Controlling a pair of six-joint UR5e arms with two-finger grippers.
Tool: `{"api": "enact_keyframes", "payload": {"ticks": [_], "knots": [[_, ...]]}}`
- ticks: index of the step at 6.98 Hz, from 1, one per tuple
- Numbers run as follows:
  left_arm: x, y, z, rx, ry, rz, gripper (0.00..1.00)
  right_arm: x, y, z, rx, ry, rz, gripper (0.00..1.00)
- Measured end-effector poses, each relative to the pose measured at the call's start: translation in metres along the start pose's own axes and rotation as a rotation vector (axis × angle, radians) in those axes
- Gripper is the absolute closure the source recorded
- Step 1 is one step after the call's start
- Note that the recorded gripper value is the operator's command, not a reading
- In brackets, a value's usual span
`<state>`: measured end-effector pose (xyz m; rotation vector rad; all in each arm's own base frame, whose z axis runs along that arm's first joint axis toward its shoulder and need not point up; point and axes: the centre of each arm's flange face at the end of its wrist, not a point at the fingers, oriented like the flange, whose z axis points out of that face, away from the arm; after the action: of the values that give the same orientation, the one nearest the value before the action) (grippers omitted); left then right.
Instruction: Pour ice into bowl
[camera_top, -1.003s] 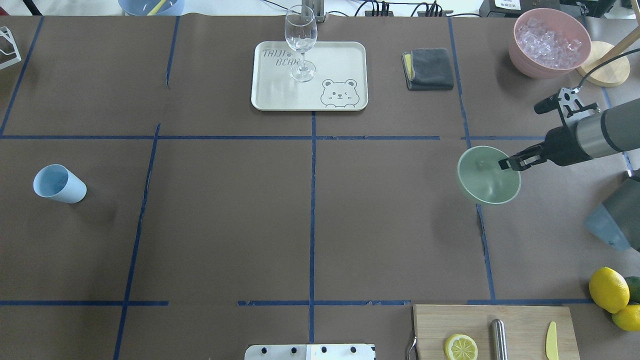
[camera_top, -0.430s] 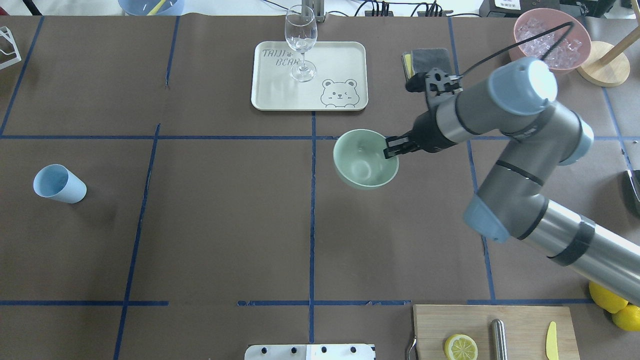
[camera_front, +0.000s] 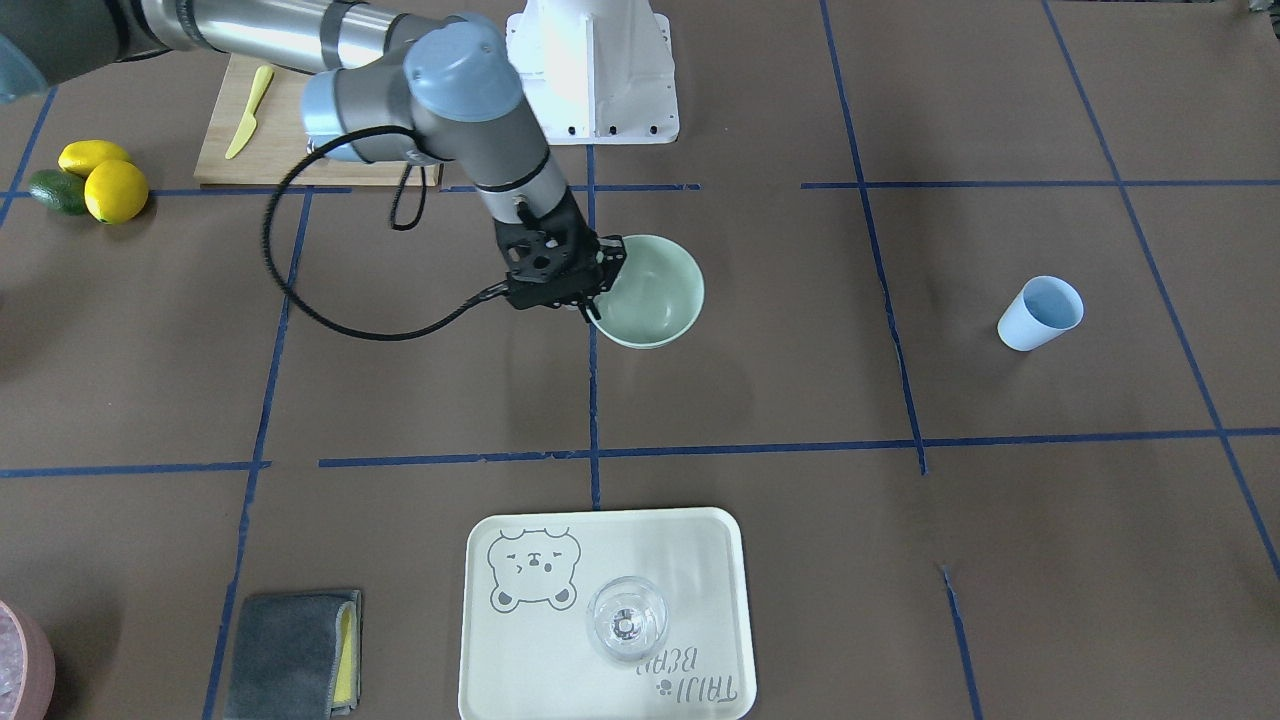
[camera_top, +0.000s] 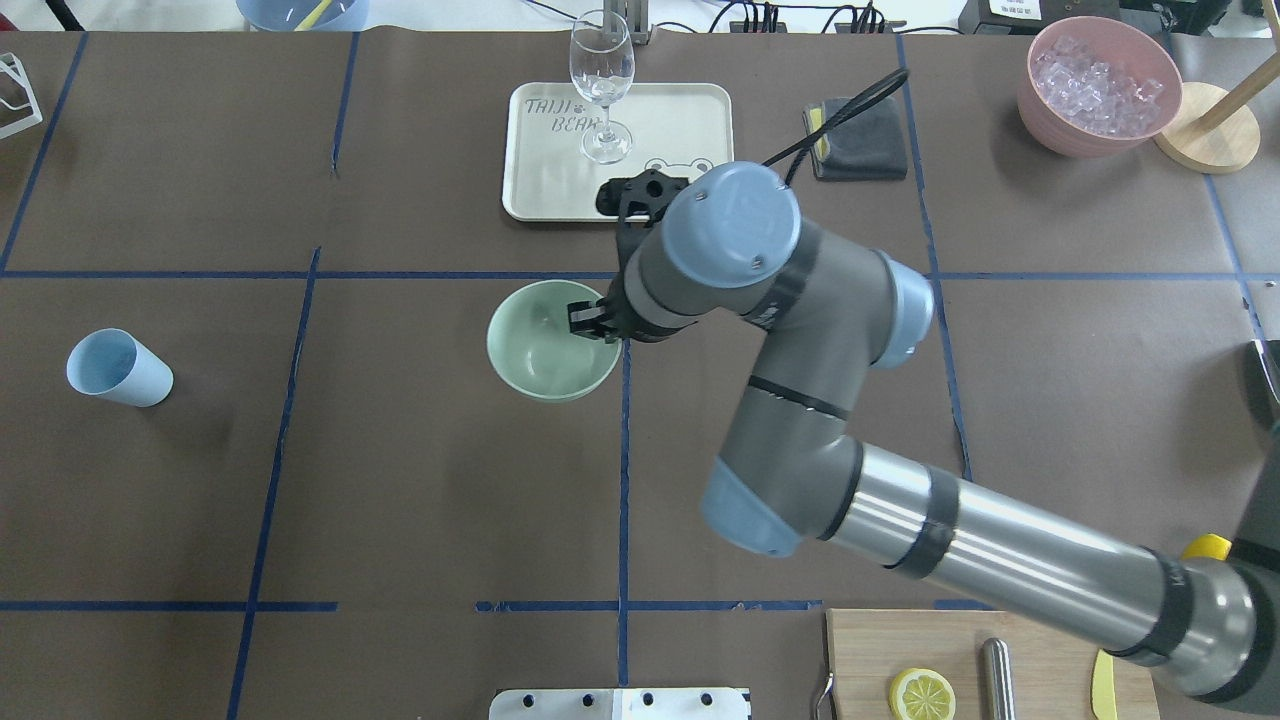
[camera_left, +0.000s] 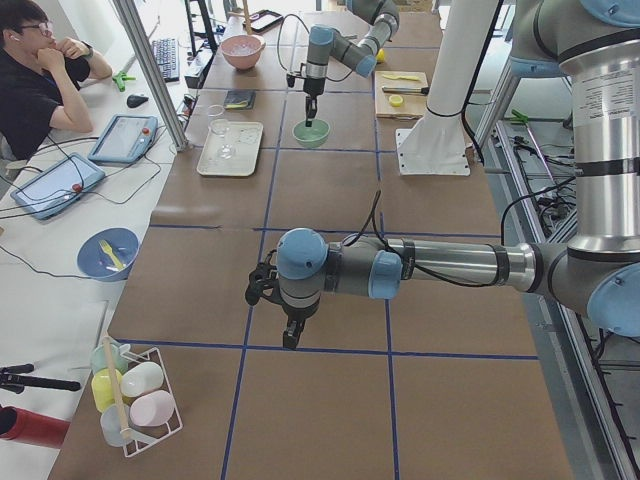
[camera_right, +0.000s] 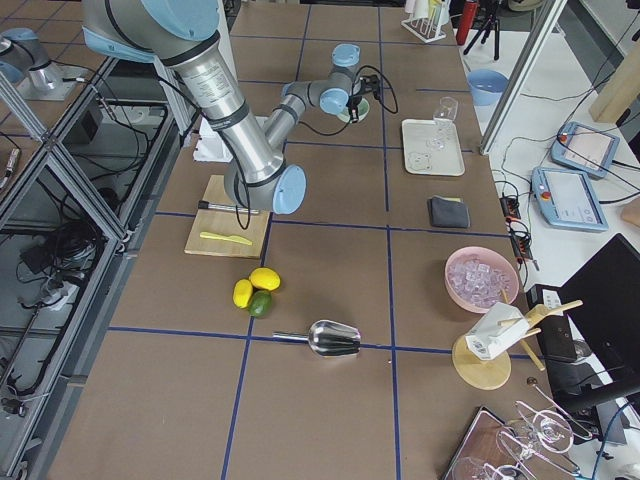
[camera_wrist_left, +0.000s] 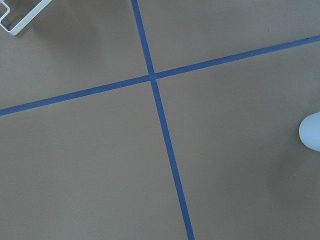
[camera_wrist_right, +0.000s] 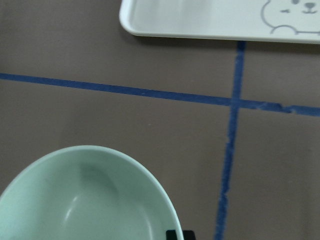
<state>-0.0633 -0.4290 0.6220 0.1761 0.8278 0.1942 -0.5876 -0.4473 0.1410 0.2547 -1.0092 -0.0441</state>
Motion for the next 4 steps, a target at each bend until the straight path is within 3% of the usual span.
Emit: {"api": "enact_keyframes", "payload": {"ticks": [2, 3, 4], "knots": [[0.000, 0.000, 0.001, 0.000, 0.008, -0.001, 0.00, -0.084, 0.004, 0.053, 0.029, 0.081, 0.039, 1.00], [0.000, 0.000, 0.001, -0.001, 0.009, -0.002, 0.00, -0.099, 0.010, 0.066, 0.026, 0.103, 0.043, 0.92], [0.000, 0.000, 0.001, -0.001, 0.009, -0.002, 0.00, -0.103, 0.016, 0.075, 0.020, 0.115, 0.043, 0.23]]}}
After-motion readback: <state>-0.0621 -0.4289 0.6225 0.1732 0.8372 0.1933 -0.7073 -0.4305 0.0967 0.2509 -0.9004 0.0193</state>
